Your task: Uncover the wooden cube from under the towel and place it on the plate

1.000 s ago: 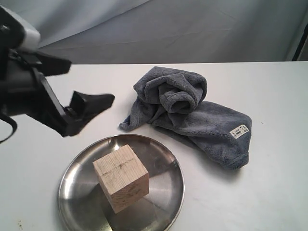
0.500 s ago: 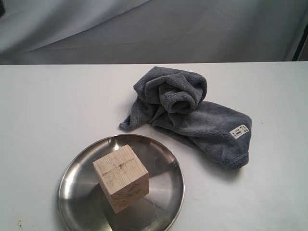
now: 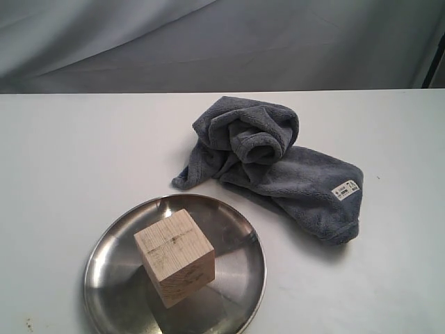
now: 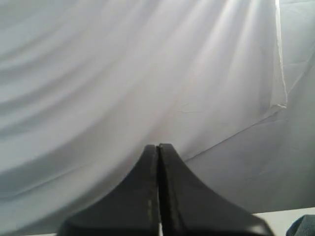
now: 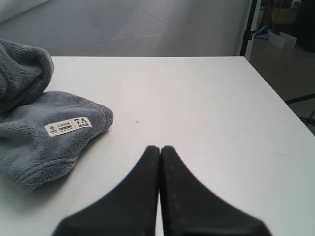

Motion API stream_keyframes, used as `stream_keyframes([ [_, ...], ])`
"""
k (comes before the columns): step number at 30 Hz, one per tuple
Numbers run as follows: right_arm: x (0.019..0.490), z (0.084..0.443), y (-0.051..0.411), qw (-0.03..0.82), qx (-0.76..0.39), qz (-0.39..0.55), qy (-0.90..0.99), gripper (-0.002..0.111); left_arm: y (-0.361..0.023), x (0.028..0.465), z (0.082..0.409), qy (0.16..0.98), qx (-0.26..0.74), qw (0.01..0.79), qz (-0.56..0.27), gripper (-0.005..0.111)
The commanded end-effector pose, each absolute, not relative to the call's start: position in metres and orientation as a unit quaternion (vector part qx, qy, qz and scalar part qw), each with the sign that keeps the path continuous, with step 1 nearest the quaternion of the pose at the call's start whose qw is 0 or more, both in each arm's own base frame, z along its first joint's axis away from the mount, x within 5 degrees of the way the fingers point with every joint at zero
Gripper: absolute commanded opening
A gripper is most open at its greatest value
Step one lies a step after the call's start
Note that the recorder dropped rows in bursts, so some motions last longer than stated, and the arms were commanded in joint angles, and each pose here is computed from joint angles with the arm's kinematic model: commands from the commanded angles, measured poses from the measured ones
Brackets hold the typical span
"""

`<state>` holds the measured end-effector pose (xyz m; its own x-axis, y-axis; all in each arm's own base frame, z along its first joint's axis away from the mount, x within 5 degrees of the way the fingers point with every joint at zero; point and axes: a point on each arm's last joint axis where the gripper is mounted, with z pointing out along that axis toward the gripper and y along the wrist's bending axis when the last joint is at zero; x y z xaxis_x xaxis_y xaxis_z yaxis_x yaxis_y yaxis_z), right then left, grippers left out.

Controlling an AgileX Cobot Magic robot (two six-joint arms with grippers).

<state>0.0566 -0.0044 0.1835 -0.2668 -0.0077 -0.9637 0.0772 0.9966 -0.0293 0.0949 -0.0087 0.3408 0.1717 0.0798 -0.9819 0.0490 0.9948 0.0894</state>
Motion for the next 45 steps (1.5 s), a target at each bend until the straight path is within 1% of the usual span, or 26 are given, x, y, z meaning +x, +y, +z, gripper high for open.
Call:
stream_keyframes([
  [1,0.056,0.183,-0.004,0.608,0.023,-0.033,0.793,0.0,-0.005,0.091,0.327,0.674,0.041,0.738,0.003,0.0],
  [2,0.056,0.183,-0.004,0.608,0.023,-0.033,0.793,0.0,-0.006,0.091,0.325,0.68,0.041,0.732,-0.002,0.0],
  [3,0.056,0.183,-0.004,0.608,0.023,-0.033,0.793,0.0,-0.01,0.091,0.321,0.69,0.048,0.721,-0.028,0.0],
  [4,0.056,0.183,-0.004,0.608,0.023,-0.033,0.793,0.0,-0.014,0.091,0.321,0.689,0.068,0.721,-0.032,0.0],
  [5,0.056,0.183,-0.004,0.608,0.023,-0.033,0.793,0.0,-0.022,0.09,0.32,0.676,0.124,0.725,-0.037,0.0],
  [6,0.056,0.183,-0.004,0.608,0.023,-0.033,0.793,0.0,-0.029,0.088,0.317,0.669,0.158,0.724,-0.06,0.0],
  [8,0.056,0.183,-0.004,0.608,0.023,-0.033,0.793,0.0,-0.039,0.086,0.308,0.668,0.177,0.713,-0.114,0.0],
  [10,0.056,0.183,-0.004,0.608,0.023,-0.033,0.793,0.0,-0.037,0.088,0.295,0.683,0.181,0.701,-0.097,0.0],
  [12,0.056,0.183,-0.004,0.608,0.023,-0.033,0.793,0.0,-0.032,0.09,0.285,0.701,0.163,0.691,-0.071,0.0],
  [17,0.056,0.183,-0.004,0.608,0.023,-0.033,0.793,0.0,-0.022,0.093,0.283,0.716,0.121,0.687,-0.031,0.0],
  [22,0.056,0.183,-0.004,0.608,0.023,-0.033,0.793,0.0,-0.021,0.093,0.283,0.717,0.12,0.686,-0.027,0.0],
  [25,0.056,0.183,-0.004,0.608,0.023,-0.033,0.793,0.0,-0.016,0.094,0.282,0.723,0.099,0.684,-0.01,0.0],
  [28,0.056,0.183,-0.004,0.608,0.023,-0.033,0.793,0.0,-0.014,0.095,0.282,0.728,0.072,0.682,-0.016,0.0],
  [32,0.056,0.183,-0.004,0.607,0.023,-0.034,0.794,0.0,-0.004,0.085,0.278,0.716,0.035,0.697,-0.016,0.0],
  [38,0.056,0.183,-0.004,0.607,0.023,-0.034,0.794,0.0,0.017,0.056,0.258,0.668,-0.067,0.741,-0.016,0.0],
  [40,0.056,0.183,-0.004,0.607,0.023,-0.034,0.794,0.0,0.021,0.047,0.254,0.644,-0.086,0.76,-0.005,0.0],
  [43,0.056,0.183,-0.004,0.608,0.023,-0.034,0.793,0.0,0.022,0.047,0.251,0.642,-0.11,0.759,0.012,0.0],
  [45,0.057,0.183,-0.004,0.609,0.023,-0.034,0.792,0.0,0.019,0.046,0.251,0.639,-0.107,0.762,0.017,0.0],
])
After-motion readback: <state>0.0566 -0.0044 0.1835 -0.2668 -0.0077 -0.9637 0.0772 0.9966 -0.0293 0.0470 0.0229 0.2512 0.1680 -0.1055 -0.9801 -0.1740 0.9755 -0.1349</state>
